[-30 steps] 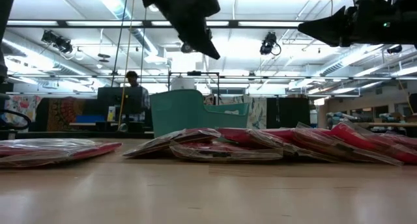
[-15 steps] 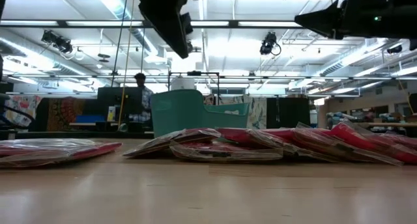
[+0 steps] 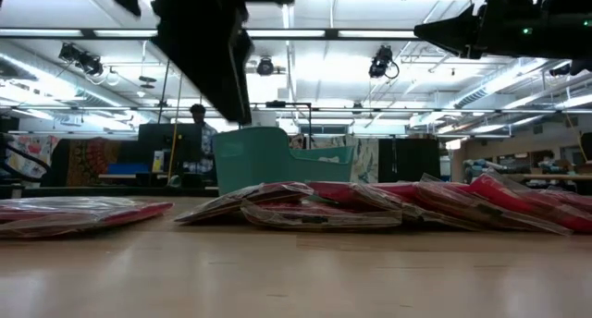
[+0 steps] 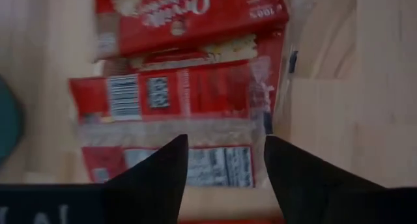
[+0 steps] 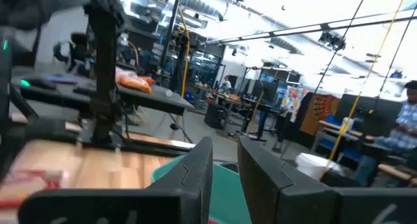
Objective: Sort popcorn bags into baskets
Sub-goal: Put the popcorn bag into the green bin
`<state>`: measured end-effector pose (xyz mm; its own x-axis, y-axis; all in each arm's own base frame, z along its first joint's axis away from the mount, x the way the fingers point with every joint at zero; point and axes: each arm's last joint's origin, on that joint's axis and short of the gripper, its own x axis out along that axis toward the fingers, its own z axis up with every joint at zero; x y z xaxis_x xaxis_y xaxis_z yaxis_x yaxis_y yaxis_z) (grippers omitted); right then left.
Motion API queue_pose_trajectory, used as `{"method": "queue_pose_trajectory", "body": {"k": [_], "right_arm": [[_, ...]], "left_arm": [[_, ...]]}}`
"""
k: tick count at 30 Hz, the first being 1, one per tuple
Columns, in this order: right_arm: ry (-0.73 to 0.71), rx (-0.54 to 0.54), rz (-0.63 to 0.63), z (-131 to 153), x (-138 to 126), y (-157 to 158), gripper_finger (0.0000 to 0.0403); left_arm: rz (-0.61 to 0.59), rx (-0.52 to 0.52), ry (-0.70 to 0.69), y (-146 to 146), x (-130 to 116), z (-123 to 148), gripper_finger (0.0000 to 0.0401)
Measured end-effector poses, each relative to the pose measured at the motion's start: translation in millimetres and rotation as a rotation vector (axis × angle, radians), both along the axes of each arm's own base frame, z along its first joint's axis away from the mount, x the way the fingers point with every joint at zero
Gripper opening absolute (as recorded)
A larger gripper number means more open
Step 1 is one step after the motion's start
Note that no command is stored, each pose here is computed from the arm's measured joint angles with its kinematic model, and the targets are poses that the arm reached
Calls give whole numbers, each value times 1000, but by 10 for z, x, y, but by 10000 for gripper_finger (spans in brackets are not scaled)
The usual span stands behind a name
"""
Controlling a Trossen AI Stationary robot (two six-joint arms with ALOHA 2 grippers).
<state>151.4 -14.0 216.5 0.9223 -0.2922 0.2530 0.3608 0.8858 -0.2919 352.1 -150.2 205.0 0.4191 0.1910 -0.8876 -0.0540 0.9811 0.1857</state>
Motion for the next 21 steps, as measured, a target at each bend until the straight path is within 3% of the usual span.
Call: {"method": "queue_pose_trajectory", "body": {"k": [7,21], "right_arm": [[-20,91,79,-8,7,23,78],[-13,167,167,-42,36,92,78]], "left_arm": [[11,21,-10,-237,33,-292,211],[25,182,-99,-518,-31,-511,211]]}}
